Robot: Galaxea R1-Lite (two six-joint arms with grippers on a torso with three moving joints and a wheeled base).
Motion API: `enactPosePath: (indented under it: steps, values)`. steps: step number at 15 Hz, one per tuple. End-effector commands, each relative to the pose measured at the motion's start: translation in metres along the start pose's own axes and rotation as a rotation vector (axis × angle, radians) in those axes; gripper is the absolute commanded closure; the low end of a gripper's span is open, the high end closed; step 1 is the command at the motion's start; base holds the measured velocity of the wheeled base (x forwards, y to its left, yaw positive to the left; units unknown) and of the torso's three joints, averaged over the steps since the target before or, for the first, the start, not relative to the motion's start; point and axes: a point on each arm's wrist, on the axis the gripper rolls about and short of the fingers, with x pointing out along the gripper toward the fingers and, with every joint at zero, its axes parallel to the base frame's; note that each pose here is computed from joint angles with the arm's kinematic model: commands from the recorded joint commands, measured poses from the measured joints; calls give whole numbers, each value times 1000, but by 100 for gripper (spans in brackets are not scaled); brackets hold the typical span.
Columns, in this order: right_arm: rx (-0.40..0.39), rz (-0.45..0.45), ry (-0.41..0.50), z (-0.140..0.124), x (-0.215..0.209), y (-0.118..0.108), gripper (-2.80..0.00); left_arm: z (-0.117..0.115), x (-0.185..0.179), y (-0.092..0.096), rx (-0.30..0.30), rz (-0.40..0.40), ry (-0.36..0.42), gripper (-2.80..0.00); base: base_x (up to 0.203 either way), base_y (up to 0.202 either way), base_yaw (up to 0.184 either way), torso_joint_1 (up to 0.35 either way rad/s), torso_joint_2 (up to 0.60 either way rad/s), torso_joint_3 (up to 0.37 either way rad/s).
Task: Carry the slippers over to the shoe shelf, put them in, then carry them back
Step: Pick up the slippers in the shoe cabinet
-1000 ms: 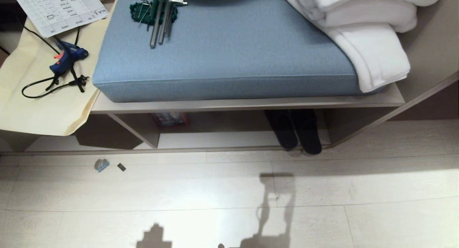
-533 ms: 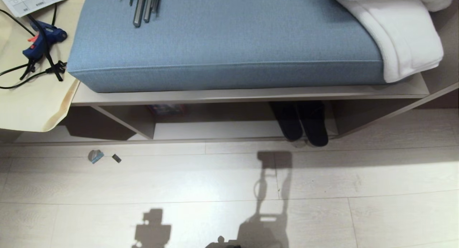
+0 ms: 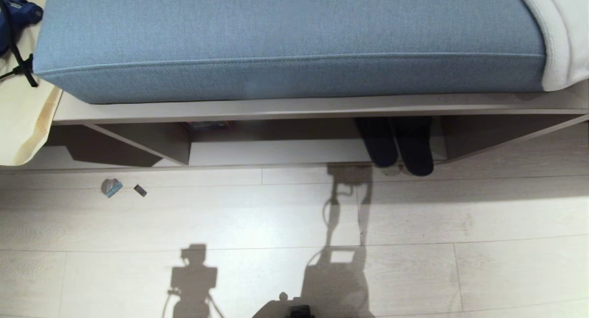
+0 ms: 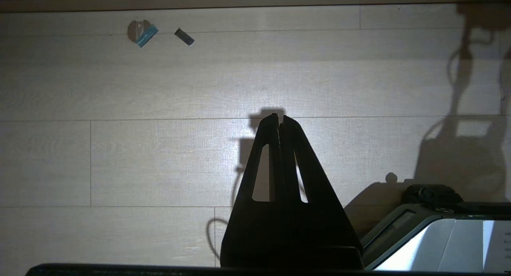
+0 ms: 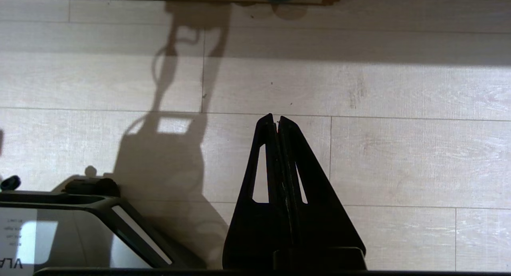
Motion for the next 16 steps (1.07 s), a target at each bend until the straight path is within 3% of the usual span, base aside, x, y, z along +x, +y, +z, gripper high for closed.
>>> enactPosePath:
  steps: [1, 16]
  values:
    - [0, 0, 2, 0, 0, 0, 0, 0, 0, 0, -1, 1, 1, 0, 0, 0, 0, -2, 2, -205]
    - [-5, 1, 4, 0, 0, 0, 0, 0, 0, 0, -2, 2, 0, 0, 0, 0, 0, 2, 3, -198]
